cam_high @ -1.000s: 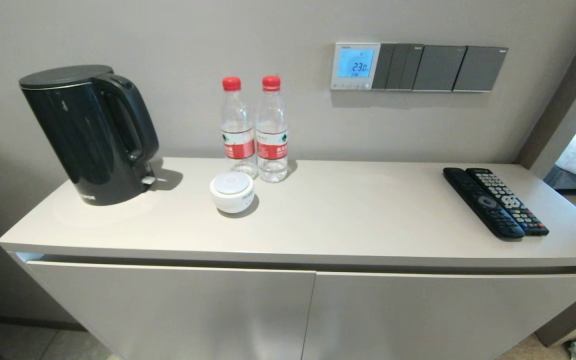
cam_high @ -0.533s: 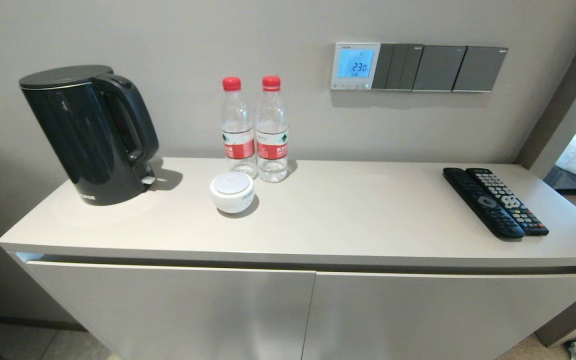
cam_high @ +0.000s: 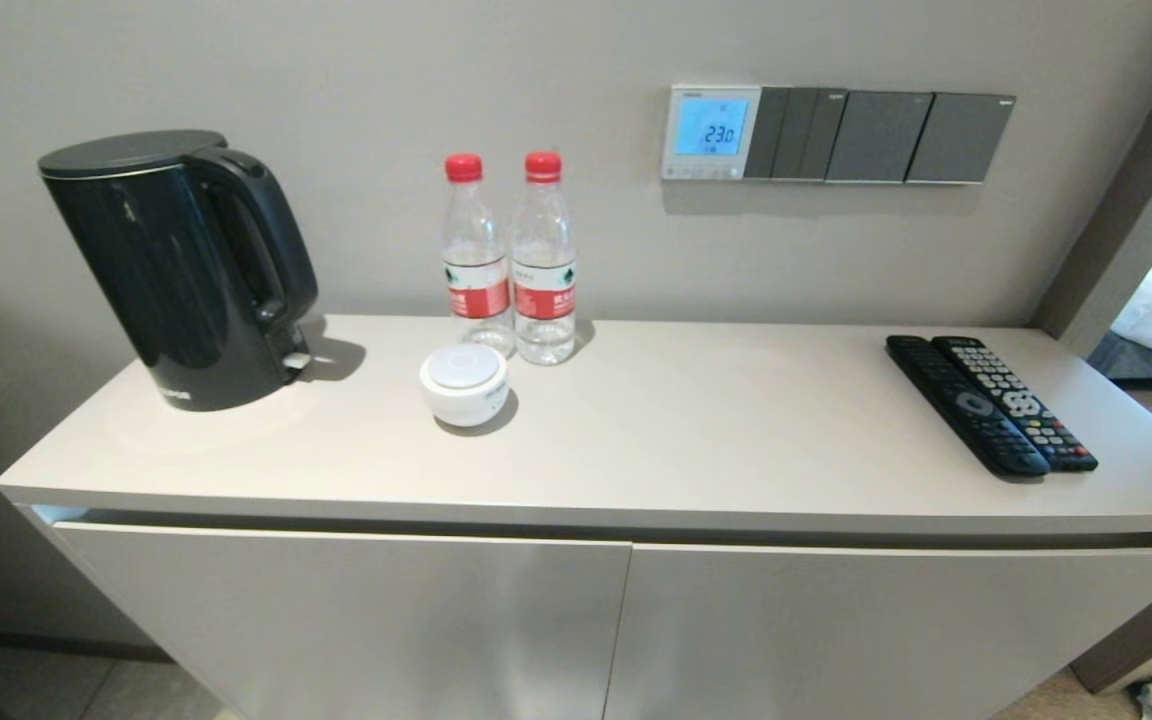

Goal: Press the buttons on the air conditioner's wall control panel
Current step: Turn off the central air conditioner

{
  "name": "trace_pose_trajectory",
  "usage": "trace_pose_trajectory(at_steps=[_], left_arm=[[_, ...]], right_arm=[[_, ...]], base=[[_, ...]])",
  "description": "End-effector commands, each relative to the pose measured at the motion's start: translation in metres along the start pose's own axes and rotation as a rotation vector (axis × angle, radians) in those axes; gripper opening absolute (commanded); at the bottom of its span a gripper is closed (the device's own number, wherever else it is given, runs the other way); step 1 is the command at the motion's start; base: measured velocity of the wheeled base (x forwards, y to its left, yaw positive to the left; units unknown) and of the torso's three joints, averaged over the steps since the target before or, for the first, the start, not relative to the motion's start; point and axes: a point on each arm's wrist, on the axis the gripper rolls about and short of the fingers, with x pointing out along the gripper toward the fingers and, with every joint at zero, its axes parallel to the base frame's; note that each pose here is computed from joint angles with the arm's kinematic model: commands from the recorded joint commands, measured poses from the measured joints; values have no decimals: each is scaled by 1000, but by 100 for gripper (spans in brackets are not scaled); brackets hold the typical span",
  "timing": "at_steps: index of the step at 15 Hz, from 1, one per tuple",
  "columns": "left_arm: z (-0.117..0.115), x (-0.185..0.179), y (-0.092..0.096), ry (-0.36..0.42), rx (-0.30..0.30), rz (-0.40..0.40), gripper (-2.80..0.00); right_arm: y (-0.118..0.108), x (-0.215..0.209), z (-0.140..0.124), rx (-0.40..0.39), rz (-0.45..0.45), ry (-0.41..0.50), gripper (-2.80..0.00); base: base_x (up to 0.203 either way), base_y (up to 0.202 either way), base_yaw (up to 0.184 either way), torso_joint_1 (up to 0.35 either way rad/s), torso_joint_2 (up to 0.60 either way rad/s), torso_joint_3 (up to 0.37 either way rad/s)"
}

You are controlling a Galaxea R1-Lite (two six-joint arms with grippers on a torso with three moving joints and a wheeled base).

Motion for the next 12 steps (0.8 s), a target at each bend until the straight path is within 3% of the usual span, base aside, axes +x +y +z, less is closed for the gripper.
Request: trace_pose_trajectory(at_steps=[1,12], left_arm=[[0,0,0,-1,-1,0,-280],[0,0,0,-1,-1,0,-280]], right_arm=[[0,-8,-3,-2,-7,-101,-280],[-1,-9,-8,0,-36,-88,-280]], base=[[0,0,0,0,0,0],[0,0,0,0,0,0]])
